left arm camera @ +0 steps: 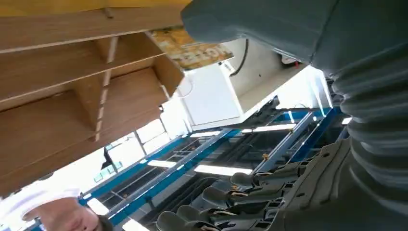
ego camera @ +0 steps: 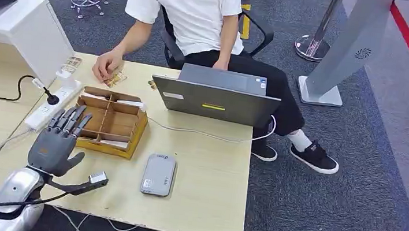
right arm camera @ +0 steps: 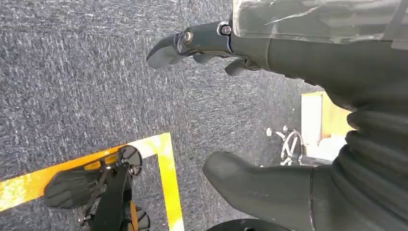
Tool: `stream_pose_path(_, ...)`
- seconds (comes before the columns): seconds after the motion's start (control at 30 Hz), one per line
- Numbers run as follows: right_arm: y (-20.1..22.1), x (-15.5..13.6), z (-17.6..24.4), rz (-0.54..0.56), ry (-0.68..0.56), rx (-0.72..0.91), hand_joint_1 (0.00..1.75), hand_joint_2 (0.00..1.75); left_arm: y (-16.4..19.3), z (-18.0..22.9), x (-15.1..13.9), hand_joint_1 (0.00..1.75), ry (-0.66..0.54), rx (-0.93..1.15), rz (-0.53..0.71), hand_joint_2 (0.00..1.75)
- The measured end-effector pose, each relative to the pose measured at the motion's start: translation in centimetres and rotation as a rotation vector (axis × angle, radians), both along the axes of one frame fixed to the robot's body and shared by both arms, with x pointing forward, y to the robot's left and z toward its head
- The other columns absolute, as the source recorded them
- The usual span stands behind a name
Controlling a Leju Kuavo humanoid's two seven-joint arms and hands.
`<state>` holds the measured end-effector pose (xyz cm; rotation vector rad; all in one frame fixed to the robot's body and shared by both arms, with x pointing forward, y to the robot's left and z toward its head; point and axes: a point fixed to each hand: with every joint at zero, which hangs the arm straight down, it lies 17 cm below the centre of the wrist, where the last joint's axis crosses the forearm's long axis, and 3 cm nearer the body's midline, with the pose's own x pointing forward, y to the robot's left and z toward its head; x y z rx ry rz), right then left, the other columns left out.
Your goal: Pass the card to the sensor for recognition and then transmit it.
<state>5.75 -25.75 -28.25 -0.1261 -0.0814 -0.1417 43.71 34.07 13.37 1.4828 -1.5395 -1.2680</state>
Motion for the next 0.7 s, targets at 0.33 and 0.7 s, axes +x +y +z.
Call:
stream_pose_path(0.33,0.1,0.1,0.0,0.016,-0.005,0.003,0.00,1.75,2.6,-1.0,2.0,0.00,0.058,0.015,0.059,1.75)
stream_pose_path(0.7,0.1,0.2,0.0,0.029,-0.005,0.005,0.00,1.75,3.3,-2.4,3.9,0.00,0.115,0.032,0.086,1.75)
